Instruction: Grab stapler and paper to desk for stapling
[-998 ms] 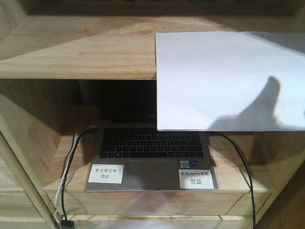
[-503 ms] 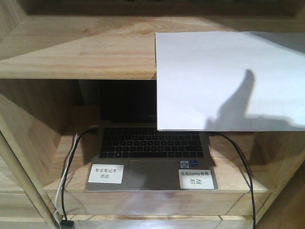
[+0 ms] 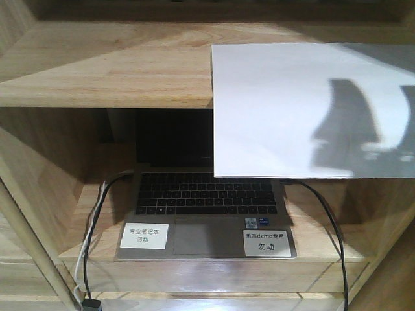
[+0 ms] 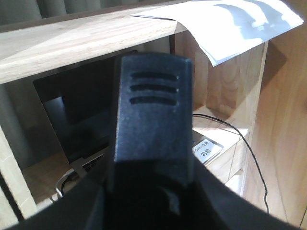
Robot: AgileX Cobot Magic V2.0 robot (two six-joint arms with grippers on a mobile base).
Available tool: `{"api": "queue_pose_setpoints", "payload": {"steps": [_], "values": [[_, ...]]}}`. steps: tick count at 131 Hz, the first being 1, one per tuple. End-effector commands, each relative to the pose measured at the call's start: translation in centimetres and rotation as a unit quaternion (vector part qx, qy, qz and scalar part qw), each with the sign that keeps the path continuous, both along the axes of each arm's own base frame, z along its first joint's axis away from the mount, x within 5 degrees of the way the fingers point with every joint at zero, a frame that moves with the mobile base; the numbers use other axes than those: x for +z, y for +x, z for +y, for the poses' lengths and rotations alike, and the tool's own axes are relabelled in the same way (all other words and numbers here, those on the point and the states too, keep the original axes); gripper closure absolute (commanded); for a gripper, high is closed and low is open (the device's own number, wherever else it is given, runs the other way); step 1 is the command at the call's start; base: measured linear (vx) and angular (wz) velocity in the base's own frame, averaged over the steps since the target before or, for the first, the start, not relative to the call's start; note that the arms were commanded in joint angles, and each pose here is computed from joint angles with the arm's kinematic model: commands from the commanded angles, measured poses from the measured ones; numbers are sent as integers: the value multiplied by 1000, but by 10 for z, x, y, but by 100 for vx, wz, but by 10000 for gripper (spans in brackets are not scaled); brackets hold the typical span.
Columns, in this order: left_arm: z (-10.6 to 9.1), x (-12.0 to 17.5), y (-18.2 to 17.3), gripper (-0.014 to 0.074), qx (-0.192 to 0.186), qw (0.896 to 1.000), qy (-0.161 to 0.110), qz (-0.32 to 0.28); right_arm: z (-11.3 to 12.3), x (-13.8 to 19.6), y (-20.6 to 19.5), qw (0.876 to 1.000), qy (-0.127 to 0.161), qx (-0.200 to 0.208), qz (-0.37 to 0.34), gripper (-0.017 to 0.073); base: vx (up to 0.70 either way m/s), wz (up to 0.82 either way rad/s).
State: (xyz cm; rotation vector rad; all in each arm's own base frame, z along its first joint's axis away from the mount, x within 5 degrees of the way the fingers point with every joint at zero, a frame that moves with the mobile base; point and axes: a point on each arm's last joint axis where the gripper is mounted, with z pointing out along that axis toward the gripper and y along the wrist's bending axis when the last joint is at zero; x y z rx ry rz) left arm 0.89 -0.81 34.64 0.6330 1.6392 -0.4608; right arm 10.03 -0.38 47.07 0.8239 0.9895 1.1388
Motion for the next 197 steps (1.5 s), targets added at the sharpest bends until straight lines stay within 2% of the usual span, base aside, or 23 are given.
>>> {"api": "queue_pose_setpoints", "payload": {"steps": [1, 26, 66, 88, 119, 141, 155, 170, 185, 197], "values": [[-1, 18, 0, 600, -5, 998, -42, -46, 2, -6, -4, 999, 4, 11, -50, -120, 0, 0], [-1, 18, 0, 600, -5, 998, -42, -46, 2, -46, -14, 999, 13, 17, -33, -111, 0, 0], [-1, 18, 0, 600, -5, 998, -42, -46, 4, -104, -59, 999, 14, 25, -42, -85, 0, 0], [-1, 18, 0, 600, -5, 998, -42, -46, 7, -136, -67, 996, 19, 83, 5, -61, 0, 0], [-1, 18, 0, 600, -5, 998, -42, -46, 16, -171, -63, 982, 15, 180, 44, -48, 0, 0], [-1, 18, 0, 600, -5, 998, -42, -46, 23, -196, -55, 974, 20, 221, 51, -23, 0, 0], [-1, 18, 0, 600, -5, 998, -42, -46, 25, -208, -52, 971, 42, 232, 37, -20, 0, 0], [-1, 18, 0, 600, -5, 998, -42, -46, 27, -218, -47, 971, 49, 236, 9, -20, 0, 0], [-1, 18, 0, 600, -5, 998, -42, -46, 27, -220, -43, 974, 31, 218, -46, -20, 0, 0], [-1, 18, 0, 600, -5, 998, -42, -46, 27, -221, -37, 978, 17, 198, -58, -20, 0, 0]]}}
